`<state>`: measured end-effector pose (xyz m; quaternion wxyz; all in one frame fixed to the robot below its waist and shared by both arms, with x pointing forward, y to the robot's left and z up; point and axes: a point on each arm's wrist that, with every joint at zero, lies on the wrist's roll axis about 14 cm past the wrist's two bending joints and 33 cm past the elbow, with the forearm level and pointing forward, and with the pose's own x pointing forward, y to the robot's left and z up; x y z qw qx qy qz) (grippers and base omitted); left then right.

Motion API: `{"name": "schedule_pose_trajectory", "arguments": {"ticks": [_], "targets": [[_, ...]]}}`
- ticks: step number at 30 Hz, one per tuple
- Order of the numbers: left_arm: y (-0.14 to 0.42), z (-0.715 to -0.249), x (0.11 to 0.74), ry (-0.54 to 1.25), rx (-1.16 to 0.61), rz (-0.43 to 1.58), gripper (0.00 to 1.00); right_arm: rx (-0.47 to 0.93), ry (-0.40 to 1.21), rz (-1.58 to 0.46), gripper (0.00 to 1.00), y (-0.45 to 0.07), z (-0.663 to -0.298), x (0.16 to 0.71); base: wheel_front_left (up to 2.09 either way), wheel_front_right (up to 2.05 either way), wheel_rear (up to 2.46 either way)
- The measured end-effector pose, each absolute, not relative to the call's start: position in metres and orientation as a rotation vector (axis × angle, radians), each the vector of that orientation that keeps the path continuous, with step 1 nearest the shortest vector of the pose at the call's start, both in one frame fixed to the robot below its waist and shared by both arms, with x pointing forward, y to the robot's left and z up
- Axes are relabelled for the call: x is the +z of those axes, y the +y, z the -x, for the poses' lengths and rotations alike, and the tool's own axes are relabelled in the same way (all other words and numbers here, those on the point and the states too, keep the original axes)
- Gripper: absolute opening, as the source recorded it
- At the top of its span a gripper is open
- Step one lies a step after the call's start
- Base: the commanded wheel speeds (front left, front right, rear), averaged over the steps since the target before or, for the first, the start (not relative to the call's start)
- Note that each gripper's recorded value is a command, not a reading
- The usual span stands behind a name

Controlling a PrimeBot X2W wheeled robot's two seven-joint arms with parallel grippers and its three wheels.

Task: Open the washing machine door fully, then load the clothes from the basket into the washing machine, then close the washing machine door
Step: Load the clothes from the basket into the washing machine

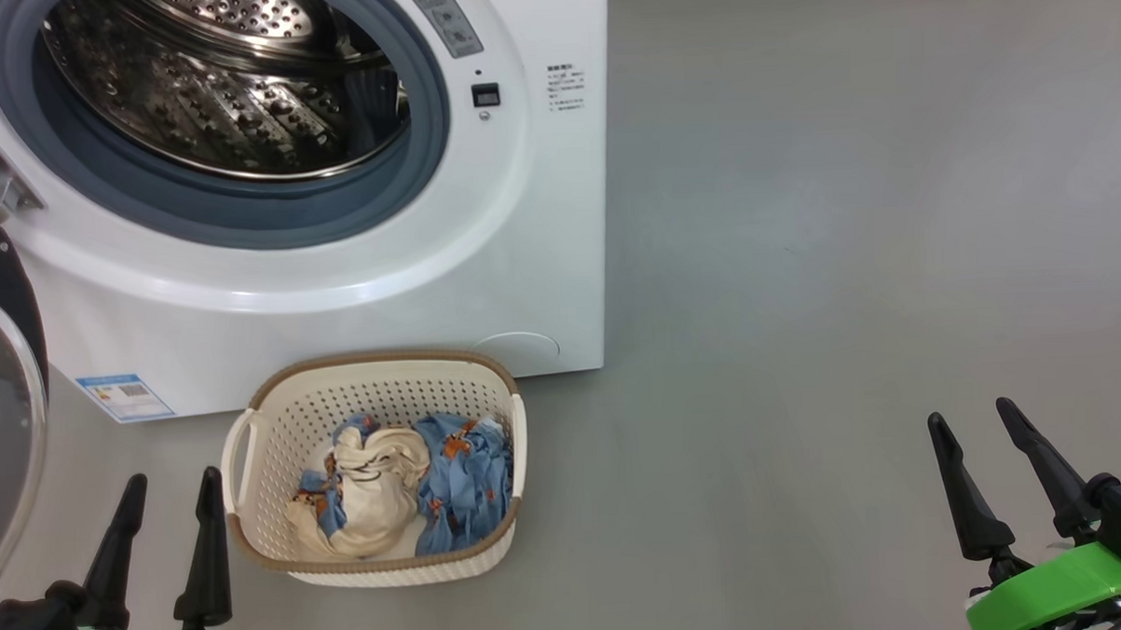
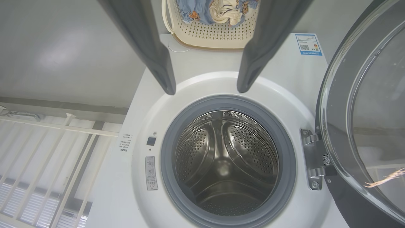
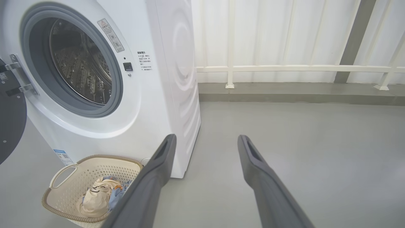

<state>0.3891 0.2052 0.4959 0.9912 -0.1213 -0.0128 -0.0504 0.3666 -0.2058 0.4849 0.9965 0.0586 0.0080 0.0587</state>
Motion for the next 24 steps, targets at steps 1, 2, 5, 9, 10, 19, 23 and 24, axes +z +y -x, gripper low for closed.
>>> {"name": "schedule_pose_trajectory", "arguments": {"ticks": [1, 2, 5, 9, 10, 19, 23, 24], "targets": [[0.2047, -0.3890, 0.4959, -0.025, -0.104, 0.243, 1.00, 0.118, 0.016, -0.117, 1.00, -0.2057, -0.3665, 0.4849, 0.54, -1.73, 1.19], [0.2044, -0.3889, 0.4957, -0.024, -0.105, 0.242, 1.00, 0.118, 0.016, -0.118, 1.00, -0.2055, -0.3665, 0.4850, 0.54, -1.73, 1.19], [0.2043, -0.3887, 0.4953, -0.022, -0.109, 0.238, 1.00, 0.120, 0.016, -0.121, 1.00, -0.2042, -0.3668, 0.4847, 0.57, -1.87, 1.30], [0.2055, -0.3885, 0.4952, -0.020, -0.109, 0.239, 1.00, 0.122, 0.016, -0.124, 1.00, -0.2026, -0.3671, 0.4844, 0.56, -1.86, 1.30], [0.2059, -0.3885, 0.4953, -0.020, -0.108, 0.237, 1.00, 0.122, 0.016, -0.125, 1.00, -0.2024, -0.3672, 0.4843, 0.50, -1.62, 1.12], [0.2061, -0.3885, 0.4944, -0.019, -0.106, 0.239, 1.00, 0.128, 0.022, -0.131, 1.00, -0.1992, -0.3691, 0.4821, 0.21, -0.60, 0.39], [0.2002, -0.3883, 0.4905, -0.009, -0.111, 0.255, 1.00, 0.130, 0.029, -0.132, 1.00, -0.1982, -0.3702, 0.4799, 0.00, 0.00, 0.00], [0.1989, -0.3883, 0.4892, -0.005, -0.113, 0.257, 1.00, 0.130, 0.031, -0.133, 1.00, -0.1979, -0.3706, 0.4791, 0.00, 0.00, 0.00]]}}
